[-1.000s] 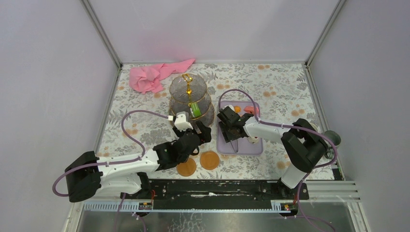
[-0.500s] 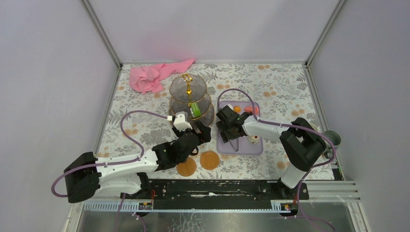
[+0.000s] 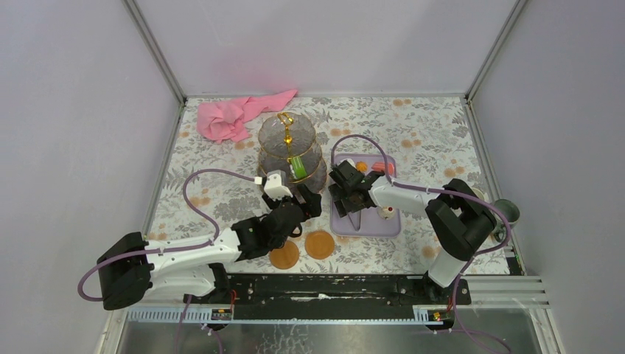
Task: Serve the afternoon tea
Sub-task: Pick up the desert from the tray.
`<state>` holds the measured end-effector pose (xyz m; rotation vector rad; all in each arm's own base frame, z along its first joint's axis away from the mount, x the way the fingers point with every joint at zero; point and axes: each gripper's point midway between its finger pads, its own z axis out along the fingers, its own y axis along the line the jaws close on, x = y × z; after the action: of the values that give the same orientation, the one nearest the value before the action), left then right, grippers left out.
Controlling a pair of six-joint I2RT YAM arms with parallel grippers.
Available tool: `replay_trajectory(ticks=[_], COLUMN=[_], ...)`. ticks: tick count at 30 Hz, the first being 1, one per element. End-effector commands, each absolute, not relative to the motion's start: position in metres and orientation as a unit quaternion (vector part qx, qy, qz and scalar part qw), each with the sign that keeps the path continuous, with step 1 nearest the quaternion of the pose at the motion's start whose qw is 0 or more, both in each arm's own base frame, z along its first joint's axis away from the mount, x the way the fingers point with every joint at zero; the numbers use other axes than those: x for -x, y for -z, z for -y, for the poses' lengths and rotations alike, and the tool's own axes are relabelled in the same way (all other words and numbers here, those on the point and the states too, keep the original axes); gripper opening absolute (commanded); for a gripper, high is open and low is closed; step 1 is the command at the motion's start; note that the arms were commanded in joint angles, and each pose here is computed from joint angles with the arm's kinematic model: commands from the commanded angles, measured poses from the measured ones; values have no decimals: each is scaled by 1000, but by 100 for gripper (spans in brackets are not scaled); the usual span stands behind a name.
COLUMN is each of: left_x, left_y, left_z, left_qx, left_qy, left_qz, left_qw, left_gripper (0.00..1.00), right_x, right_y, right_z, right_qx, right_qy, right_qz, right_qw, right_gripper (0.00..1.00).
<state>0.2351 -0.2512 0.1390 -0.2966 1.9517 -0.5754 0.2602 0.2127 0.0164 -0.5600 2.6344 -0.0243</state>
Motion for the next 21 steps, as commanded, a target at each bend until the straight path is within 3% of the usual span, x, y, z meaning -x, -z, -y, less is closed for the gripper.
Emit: replay_trajectory(ticks=[1,12,21], left_x=[-240,-238,-238], left_y=[-145,-143,-144], left_z=[244,242,240], left_qx=[146,148,150], left_qy=[243,243,243], left_qz=[-799,-800,-800], left_qw=[530,527,527], left_gripper=[91,91,91], right_x=[-246,-242,-229], right_y=[7,16,30], right_z=[-196,-196,-194], right_qx=[193,166,138], right_qy=[18,-12,-12], right_qz=[-962,-968,-978], right_qw=[192,190,159], right_gripper=[76,80,71])
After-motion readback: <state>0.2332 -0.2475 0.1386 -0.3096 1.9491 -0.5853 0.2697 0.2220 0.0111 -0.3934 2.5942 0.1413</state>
